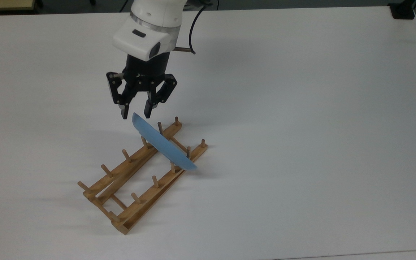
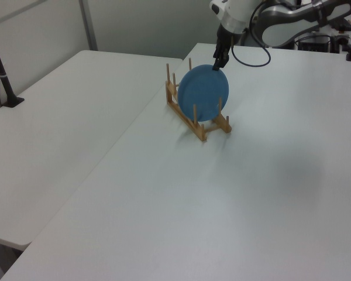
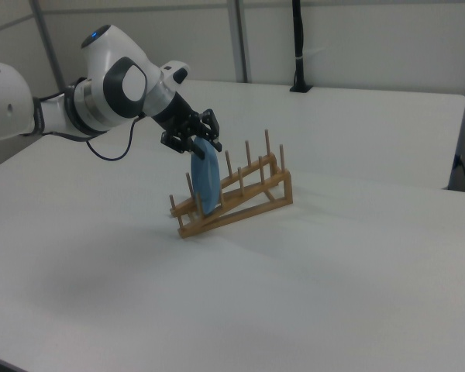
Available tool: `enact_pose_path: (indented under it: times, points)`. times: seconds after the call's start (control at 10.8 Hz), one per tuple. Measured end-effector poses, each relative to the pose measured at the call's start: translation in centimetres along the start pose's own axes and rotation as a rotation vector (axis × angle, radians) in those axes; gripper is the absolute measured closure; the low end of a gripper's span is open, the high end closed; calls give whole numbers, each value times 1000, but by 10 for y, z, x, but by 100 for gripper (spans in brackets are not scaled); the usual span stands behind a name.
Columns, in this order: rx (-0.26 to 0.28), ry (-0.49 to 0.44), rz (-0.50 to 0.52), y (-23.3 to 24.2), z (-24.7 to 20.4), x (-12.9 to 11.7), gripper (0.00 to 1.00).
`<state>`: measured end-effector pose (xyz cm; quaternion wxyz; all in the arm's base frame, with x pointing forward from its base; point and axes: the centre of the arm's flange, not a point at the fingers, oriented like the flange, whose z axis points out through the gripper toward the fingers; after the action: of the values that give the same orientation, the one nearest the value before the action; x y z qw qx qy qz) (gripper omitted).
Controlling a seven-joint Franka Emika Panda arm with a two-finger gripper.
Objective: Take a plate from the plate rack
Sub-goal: 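Lower the open gripper onto the rim of the blue plate, then close the gripper on the blue plate's rim, then lift the blue plate up and out of the wooden rack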
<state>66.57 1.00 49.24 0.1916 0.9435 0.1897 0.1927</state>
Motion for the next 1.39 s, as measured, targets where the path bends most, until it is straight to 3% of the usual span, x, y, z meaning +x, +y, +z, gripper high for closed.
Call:
enact_pose_path:
  times: [0.37,0.46,0.65,1.02,1.39]
  points:
    - [-67,12,-55,-13,18,5,67]
    - [-73,14,-66,-17,17,7,84]
    - [-84,18,-79,-18,15,9,93]
    - [-108,58,-56,-5,-3,20,93]
    - [-148,156,108,30,-57,35,93]
